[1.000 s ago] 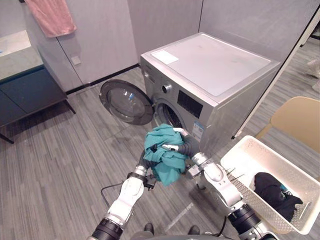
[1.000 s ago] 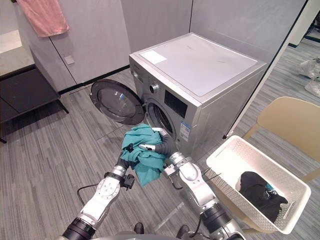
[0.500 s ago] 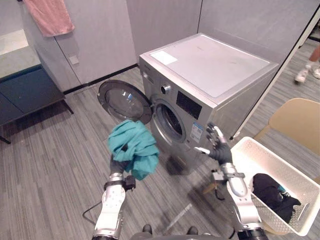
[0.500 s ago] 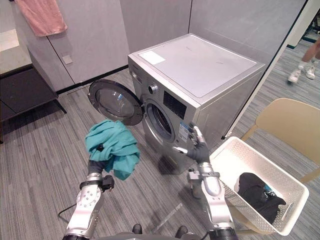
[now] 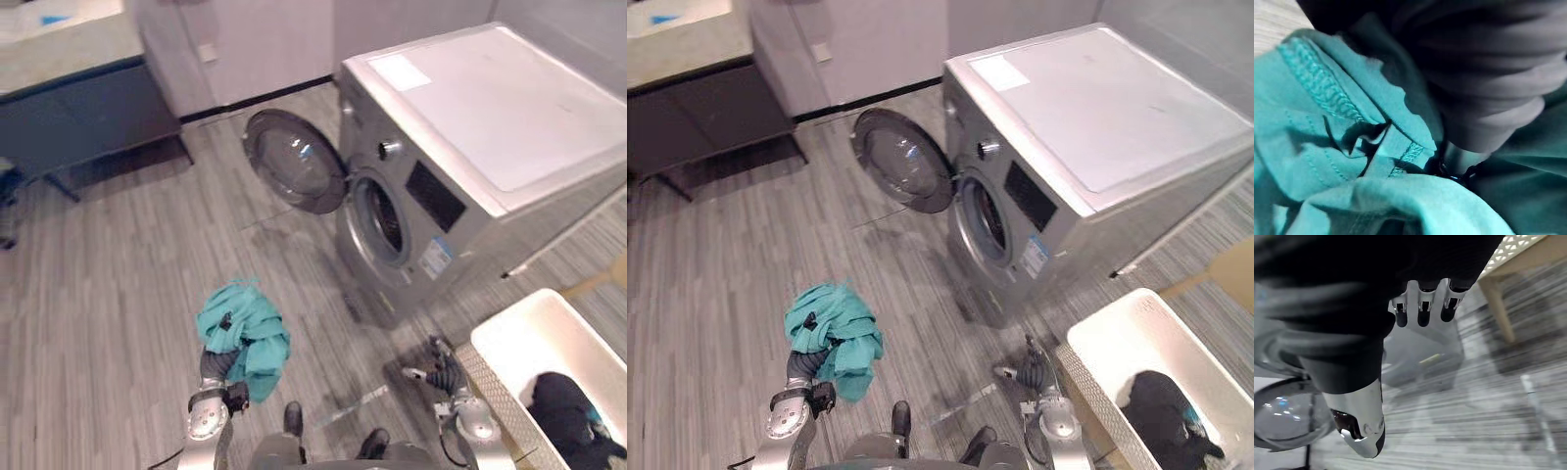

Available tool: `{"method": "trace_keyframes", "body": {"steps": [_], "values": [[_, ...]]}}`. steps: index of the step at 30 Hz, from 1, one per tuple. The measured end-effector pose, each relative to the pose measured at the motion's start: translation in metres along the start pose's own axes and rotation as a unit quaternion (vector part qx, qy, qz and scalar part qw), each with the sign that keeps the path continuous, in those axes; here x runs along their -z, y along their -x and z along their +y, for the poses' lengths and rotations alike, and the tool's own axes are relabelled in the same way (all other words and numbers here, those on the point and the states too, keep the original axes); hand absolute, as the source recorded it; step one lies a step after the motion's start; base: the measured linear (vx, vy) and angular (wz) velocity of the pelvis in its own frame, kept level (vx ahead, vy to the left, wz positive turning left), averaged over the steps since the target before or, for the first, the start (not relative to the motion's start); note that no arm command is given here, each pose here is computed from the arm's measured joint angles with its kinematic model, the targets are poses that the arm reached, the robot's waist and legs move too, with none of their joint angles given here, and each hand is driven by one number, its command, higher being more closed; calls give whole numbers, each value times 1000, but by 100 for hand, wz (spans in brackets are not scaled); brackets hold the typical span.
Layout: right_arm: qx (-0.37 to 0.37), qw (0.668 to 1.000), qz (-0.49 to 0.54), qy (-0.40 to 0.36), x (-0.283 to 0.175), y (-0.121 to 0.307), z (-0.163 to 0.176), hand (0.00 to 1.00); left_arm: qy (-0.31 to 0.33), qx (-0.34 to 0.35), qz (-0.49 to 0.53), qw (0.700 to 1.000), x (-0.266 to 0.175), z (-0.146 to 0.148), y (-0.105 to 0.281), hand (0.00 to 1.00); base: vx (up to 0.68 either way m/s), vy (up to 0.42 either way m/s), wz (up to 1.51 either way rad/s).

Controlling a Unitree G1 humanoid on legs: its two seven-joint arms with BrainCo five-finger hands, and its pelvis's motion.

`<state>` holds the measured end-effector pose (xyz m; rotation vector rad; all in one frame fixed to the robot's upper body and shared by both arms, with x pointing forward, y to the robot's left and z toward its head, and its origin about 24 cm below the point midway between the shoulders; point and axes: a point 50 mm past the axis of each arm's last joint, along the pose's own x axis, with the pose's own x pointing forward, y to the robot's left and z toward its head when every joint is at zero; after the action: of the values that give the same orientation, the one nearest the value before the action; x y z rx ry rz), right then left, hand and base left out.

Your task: Pick up the laundry basket with both hands and put the clothes into the washing machine.

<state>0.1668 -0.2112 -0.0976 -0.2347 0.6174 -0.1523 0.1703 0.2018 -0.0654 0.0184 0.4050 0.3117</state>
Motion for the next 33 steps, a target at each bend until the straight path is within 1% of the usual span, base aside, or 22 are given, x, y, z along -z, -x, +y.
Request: {"method": "trace_keyframes", "body": {"steps": [3, 9, 14, 18, 21, 23, 26, 30, 32, 33], "values": [[14, 1000, 25, -2, 6, -4, 4, 0, -13, 0, 39, 999, 17, 5, 6, 100, 72, -4, 7], [24, 998, 61, -2, 20, 0, 3, 0, -44, 10, 61, 997, 26, 11, 13, 100, 98, 54, 22], [25, 997, 75, -13, 30, 7, 5, 0, -65, 15, 43, 997, 17, 13, 6, 100, 227, 20, 21], [26, 996, 85, -14, 34, 8, 5, 0, -69, 30, 12, 997, 0, 2, -7, 100, 380, -116, 55], [36, 996, 73, -22, 29, 7, 1, 0, -74, 69, -9, 995, -9, -23, -9, 100, 525, -168, 48], [37, 998, 47, -30, 16, 4, 1, 0, -57, 87, -21, 994, -14, -36, -6, 100, 505, -175, -17], [29, 998, 16, -52, 1, 2, 9, 0, -55, 104, -29, 993, -17, -42, -5, 100, 519, -110, -50], [23, 998, 25, -61, 0, -3, 18, 0, -55, 118, -43, 991, -23, -50, -7, 100, 350, 71, -61], [27, 996, 45, -66, 6, -6, 17, 0, -59, 116, -34, 991, -20, -50, -9, 100, 348, 257, -89], [35, 996, 51, -63, 9, -6, 11, 0, -62, 118, -25, 991, -15, -51, -7, 100, 360, 327, -112]]}}
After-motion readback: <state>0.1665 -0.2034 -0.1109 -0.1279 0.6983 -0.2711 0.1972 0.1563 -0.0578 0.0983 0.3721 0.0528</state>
